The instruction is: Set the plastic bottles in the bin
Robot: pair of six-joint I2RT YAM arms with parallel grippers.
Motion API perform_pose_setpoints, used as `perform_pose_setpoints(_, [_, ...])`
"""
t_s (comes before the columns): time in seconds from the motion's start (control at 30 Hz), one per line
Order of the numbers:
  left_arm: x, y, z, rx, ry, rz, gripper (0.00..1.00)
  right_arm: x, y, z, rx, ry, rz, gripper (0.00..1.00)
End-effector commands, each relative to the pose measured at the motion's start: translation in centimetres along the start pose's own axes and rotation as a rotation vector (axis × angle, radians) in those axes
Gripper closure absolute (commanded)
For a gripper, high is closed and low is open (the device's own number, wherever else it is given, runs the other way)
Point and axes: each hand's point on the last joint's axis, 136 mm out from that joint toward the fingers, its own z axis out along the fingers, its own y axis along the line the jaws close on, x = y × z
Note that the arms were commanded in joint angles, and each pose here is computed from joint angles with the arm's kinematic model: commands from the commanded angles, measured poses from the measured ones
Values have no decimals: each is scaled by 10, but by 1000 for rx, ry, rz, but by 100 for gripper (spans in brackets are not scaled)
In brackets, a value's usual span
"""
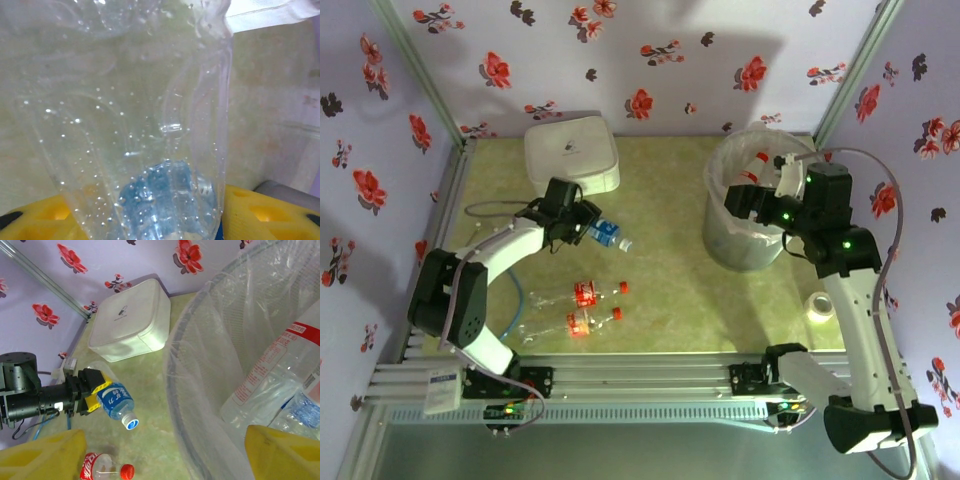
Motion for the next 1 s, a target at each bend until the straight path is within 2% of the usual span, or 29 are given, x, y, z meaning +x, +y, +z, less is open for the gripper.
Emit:
perform_pose_setpoints(0.0, [-10,-29,-29,83,-34,80,44,-10,31,-15,-83,-27,-46,17])
perform_pose_setpoints(0.1, [-9,-54,-55,199,-42,164,50,-8,55,-12,-149,6,-83,16])
perform_pose_setpoints(0.23, [12,-104,-94,503,21,293,55,4,94,4,-290,88,-118,15])
perform_pose_setpoints(0.33, [29,-132,-116,716,94,288,58,15,125,24,-446,161,-93,15])
perform_pose_setpoints(0.43, [45,-150,-133,870,153,306,59,31,136,48,-474,246,-90,15])
perform_pose_setpoints(0.5, [60,-155,-139,915,198,369,60,35,135,65,-473,286,-67,15])
perform_pose_setpoints(0.63, [87,-162,-148,977,270,467,60,47,142,90,-560,369,26,16])
perform_pose_setpoints(0.8, [97,-169,-168,1094,298,483,62,57,139,110,-586,405,100,17])
perform_pose_setpoints(0.97, [100,-164,-175,1127,312,470,62,58,147,124,-650,445,157,20])
